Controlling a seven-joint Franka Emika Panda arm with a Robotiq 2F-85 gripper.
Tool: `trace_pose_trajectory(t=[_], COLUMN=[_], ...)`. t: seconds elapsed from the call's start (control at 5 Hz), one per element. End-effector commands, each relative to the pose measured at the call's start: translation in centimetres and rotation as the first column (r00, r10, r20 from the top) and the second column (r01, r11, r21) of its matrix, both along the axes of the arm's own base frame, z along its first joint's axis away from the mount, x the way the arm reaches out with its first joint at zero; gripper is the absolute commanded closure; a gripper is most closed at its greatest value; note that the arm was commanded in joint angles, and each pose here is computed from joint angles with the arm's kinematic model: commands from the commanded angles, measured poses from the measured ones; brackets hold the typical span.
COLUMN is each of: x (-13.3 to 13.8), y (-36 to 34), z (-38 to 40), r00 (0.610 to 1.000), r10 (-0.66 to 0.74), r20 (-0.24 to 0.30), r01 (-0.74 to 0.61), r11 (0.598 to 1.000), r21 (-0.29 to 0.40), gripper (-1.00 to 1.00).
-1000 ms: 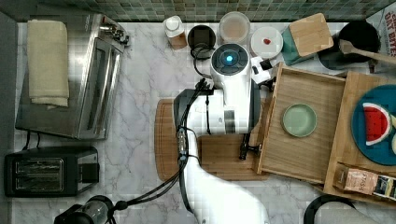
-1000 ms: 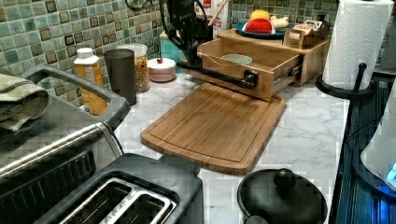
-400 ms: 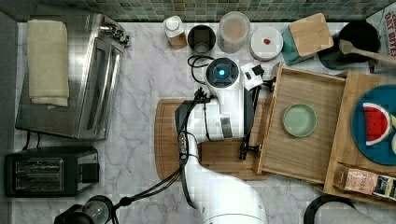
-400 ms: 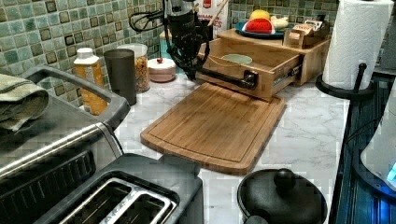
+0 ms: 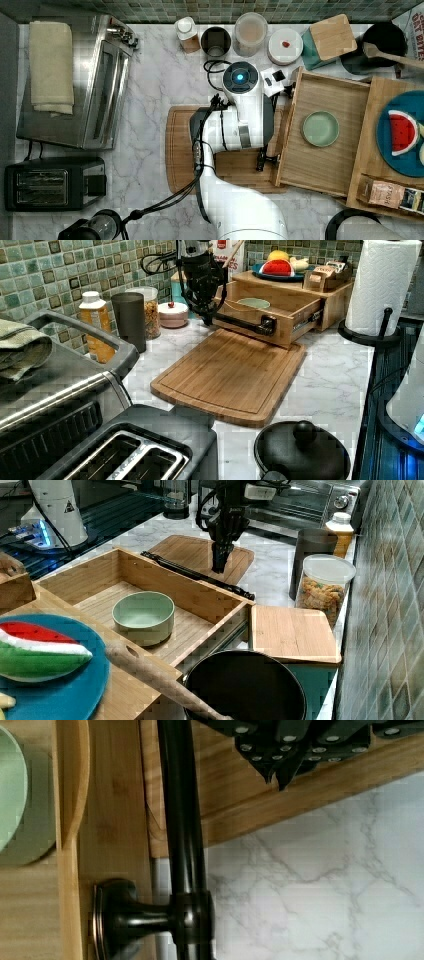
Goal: Close the drawer.
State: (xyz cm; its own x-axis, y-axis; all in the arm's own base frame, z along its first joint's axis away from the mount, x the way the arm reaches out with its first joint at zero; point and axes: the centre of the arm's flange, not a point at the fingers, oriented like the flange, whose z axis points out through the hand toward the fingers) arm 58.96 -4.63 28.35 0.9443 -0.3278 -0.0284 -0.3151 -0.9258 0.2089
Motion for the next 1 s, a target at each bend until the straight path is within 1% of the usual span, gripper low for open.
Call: trace_pose_trajectory(t=[0.2,0.4,0.6,0.8,1.0], x=[-0.2,-1.5,-2.9,-3.8,-5.5], y=[-7.4,-10.0,-12.9,-17.1,-21.8], z=[1.8,1.4,2.1,2.0,1.7], r00=[0.998,0.997,0.996,0.997,0.998], r10=[0.052,0.057,0.052,0.064,0.067], r20=[0.037,0.05,0.066,0.037,0.006], r01=[-0.05,-0.056,-0.049,-0.064,-0.067], r11=[0.998,0.998,0.998,0.998,0.998], r21=[-0.043,-0.032,-0.04,-0.002,0.002], gripper=[1.0,1.0,1.0,1.0,1.0])
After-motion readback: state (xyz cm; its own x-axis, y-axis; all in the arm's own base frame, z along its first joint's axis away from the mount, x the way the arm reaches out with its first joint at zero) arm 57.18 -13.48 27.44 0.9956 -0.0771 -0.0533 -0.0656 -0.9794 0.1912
